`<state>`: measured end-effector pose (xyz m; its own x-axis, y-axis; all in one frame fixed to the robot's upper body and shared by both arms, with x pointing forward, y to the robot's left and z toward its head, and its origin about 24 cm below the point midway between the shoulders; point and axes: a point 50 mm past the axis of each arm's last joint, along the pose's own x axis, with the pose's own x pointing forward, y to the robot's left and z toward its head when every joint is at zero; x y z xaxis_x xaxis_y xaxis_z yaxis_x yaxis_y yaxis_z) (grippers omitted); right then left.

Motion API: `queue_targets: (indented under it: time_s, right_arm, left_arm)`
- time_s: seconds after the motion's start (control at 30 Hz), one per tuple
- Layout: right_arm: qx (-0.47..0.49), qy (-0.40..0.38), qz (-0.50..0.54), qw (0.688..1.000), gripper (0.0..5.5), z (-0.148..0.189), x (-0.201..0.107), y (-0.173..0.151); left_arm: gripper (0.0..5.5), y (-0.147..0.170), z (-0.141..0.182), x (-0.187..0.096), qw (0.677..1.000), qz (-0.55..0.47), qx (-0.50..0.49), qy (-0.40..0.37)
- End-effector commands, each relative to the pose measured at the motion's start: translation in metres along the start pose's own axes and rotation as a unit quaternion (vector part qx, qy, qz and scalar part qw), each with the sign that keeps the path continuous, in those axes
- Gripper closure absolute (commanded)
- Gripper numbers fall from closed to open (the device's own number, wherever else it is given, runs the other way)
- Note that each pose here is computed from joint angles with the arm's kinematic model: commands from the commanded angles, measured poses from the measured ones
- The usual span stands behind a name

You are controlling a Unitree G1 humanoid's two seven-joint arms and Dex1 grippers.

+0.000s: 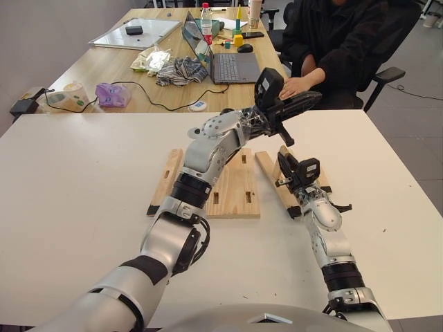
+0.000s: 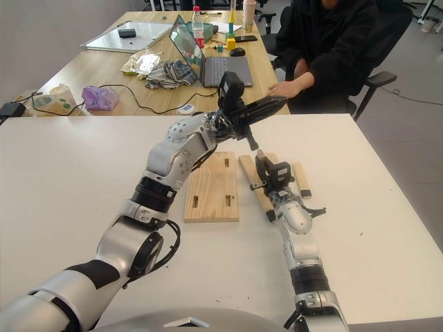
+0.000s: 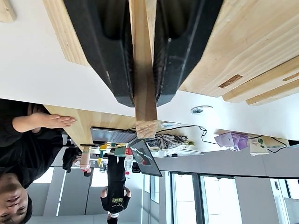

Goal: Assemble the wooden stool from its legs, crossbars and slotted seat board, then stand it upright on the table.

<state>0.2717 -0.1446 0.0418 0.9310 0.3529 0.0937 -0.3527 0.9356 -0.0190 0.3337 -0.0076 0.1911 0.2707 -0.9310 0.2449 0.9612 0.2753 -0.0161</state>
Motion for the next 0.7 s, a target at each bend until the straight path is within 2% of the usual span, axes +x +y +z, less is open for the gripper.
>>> queue_targets:
  time_s: [0.03, 0.2, 0.4, 0.7]
  right_arm:
    - [0.039, 0.141, 0.059, 0.987, 5.10, -0.046, -0.026, 0.022]
    - [0.020, 0.145, 0.112, 0.983, 5.10, -0.039, -0.031, 0.029]
    - [0.007, 0.157, 0.134, 0.979, 5.10, -0.029, -0.035, 0.023]
    - [0.001, 0.178, 0.229, 0.957, 5.10, -0.011, -0.036, 0.032]
  left_arm:
    - [5.50, -0.002, -0.017, 0.003, 0.999, -0.021, 0.011, 0.026]
    - [5.50, -0.003, -0.041, -0.003, 0.997, -0.029, 0.037, 0.059]
    - [5.50, 0.005, -0.054, -0.028, 0.997, 0.012, 0.035, 0.064]
    - [5.50, -0.029, 0.018, -0.019, 0.991, 0.014, 0.129, -0.044]
